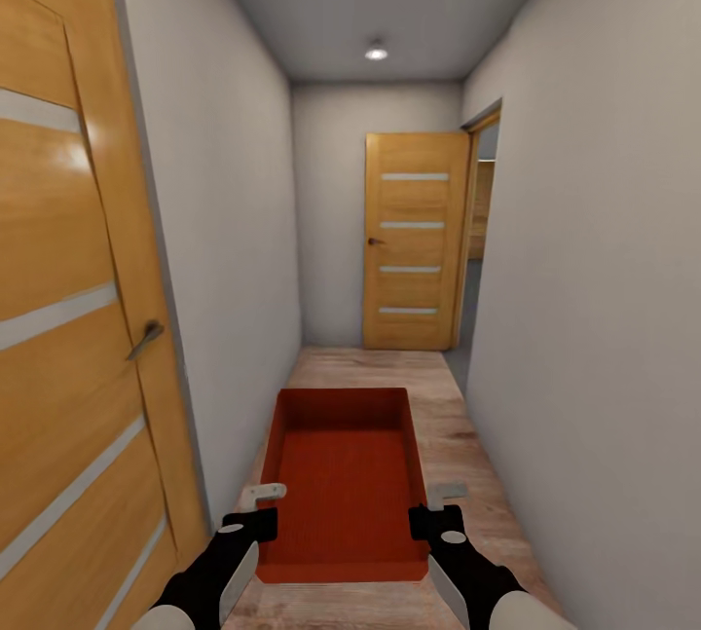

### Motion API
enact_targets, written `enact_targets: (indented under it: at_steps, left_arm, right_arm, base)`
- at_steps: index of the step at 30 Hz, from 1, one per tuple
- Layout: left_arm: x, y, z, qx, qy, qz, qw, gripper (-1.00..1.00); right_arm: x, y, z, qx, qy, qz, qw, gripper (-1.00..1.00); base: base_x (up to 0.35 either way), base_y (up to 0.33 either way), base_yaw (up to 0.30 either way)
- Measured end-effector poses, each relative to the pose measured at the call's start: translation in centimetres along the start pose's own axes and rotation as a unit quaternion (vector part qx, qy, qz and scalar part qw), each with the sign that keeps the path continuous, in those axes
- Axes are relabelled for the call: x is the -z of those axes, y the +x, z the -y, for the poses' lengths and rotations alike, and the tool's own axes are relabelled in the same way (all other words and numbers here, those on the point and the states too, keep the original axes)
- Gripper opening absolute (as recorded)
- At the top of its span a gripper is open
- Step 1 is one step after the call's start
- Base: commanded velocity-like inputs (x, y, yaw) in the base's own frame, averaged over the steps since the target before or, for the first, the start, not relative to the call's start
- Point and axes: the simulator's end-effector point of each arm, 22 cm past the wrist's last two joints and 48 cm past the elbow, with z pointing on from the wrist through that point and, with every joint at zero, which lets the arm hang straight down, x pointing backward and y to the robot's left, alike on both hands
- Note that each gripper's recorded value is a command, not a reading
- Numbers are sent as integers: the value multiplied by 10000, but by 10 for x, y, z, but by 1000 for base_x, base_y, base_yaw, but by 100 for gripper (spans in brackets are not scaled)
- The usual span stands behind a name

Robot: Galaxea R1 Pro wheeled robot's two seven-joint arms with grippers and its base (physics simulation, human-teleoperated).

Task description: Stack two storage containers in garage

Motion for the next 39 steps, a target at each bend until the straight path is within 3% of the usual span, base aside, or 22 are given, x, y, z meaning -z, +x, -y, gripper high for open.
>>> enact_targets:
  at_steps: [16,25,39]
  left_arm:
    - [0,-1,0,-7,0,11,10000,-100]
    - [0,0,0,-3,0,3,10000,-100]
    - [0,-1,0,-5,0,5,10000,-100]
  right_arm:
    - [0,0,0,-6,1,10,10000,-100]
    - [0,0,0,-5,0,2,10000,-100]
    - [0,0,0,-6,-2,5,10000,-100]
  base:
    - [322,0,-3]
    - [322,0,-212]
    - [322,0,-18]
